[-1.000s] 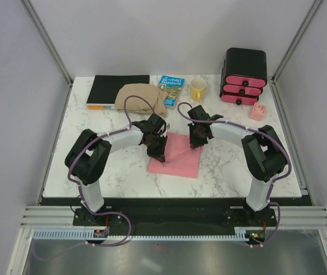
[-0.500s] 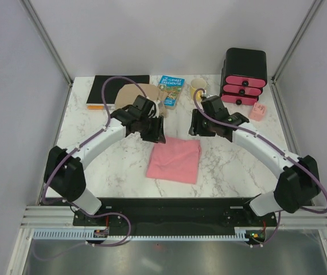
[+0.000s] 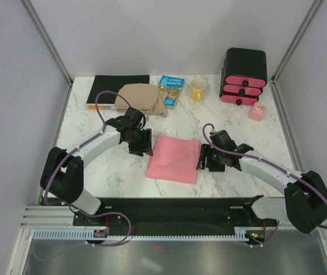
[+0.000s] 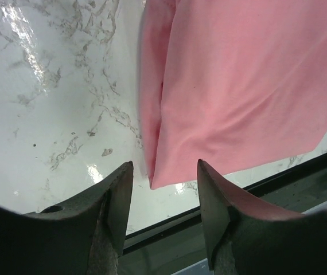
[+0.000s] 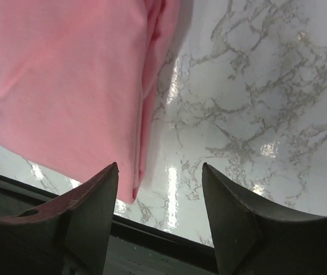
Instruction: Fold and stack the t-shirts
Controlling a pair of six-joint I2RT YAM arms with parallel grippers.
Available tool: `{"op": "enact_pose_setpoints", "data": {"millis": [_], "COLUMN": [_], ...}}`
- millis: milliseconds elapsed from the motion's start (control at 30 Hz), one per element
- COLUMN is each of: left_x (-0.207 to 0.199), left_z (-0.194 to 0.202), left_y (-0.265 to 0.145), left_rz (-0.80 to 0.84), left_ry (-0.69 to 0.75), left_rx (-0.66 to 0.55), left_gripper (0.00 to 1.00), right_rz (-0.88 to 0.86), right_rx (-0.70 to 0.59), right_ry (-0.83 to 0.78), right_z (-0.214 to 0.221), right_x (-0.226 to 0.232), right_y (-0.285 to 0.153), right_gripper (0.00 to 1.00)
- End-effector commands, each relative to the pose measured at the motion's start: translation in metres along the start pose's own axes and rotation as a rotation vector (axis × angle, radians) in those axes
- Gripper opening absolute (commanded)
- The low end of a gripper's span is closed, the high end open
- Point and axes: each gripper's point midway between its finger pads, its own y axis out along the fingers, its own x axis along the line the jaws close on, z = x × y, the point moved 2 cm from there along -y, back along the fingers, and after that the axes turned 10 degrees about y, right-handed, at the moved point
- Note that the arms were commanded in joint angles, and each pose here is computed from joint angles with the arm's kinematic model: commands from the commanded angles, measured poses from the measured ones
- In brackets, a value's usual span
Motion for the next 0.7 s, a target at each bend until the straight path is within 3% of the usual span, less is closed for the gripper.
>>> {"op": "enact_pose_setpoints", "data": {"millis": [0,267,667], "left_x": [-0.002,0.012,0.013], "left_z": [0.0,0.028,0.033], "left_y": [-0.011,0.001,-0.001], "left_rz": [0.006,-0.034,-0.035], "left_ry": [0.022,0.003,-0.007], "left_rx": [-0.05,0.01,0.008], "left_gripper": [0.55,0.55,0.54], "right_rz": [-0.127,-0.185,-0.251], "right_rx": [-0.077,-0.004,0.051], "right_ry": [0.015,0.041,0.016], "right_z": [-0.013,0.0,0.007], "right_x": [0.023,0.024,0.026], "right_y": [-0.003,0.026,0.066], "right_gripper": [0.68,0.68,0.68]}}
